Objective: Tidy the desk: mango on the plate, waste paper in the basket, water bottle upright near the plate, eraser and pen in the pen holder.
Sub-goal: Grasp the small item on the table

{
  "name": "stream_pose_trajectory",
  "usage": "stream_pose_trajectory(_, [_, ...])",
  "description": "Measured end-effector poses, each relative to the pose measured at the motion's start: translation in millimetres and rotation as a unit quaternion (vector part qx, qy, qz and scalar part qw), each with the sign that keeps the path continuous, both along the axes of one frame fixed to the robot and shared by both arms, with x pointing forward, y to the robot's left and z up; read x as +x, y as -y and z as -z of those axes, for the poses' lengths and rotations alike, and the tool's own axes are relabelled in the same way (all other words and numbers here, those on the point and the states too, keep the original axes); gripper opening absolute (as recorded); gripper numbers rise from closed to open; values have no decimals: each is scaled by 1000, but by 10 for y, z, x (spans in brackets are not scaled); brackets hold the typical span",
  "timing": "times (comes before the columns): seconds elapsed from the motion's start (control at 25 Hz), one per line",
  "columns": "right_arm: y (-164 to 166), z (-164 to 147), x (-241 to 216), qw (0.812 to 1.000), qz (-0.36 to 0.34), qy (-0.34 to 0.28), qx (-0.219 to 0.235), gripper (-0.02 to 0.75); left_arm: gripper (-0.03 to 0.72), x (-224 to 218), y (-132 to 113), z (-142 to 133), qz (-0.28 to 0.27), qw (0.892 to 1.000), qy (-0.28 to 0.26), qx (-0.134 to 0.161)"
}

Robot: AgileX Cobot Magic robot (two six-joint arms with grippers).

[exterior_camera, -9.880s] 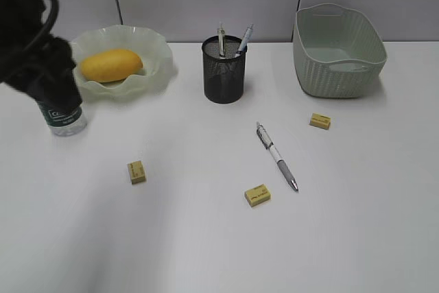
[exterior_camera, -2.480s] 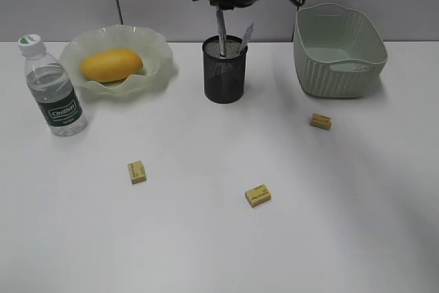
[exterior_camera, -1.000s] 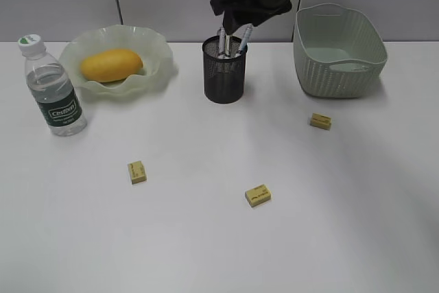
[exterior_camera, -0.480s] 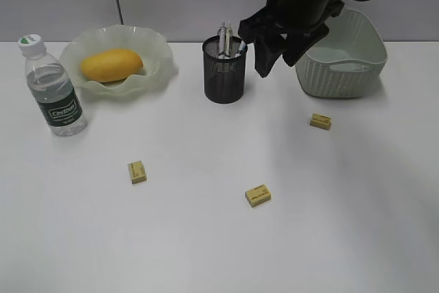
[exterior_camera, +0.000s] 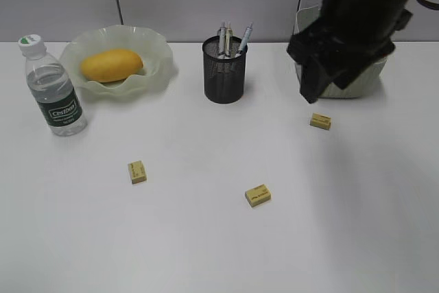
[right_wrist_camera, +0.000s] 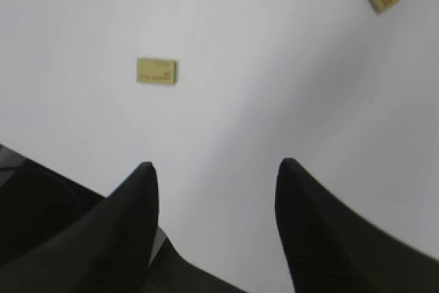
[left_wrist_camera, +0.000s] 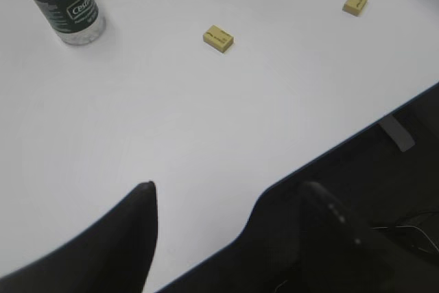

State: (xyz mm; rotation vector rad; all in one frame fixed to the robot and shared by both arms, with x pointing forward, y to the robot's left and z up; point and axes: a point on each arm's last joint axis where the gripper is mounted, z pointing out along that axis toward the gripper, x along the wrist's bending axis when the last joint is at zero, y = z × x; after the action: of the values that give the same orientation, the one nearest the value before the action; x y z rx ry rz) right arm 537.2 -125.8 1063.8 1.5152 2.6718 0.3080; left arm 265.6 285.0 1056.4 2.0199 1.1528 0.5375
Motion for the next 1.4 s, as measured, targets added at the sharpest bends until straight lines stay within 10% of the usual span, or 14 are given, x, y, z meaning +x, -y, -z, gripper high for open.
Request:
stream_pose_trajectory(0.72, [891, -107, -1562, 999, 13, 48, 20, 589, 478, 0, 0, 0, 0, 1000, 0, 0])
stream_pose_trajectory(1.4, [1581, 132, -2556, 959, 69, 258, 90, 587, 475, 0, -1, 0, 0, 1000, 0, 0])
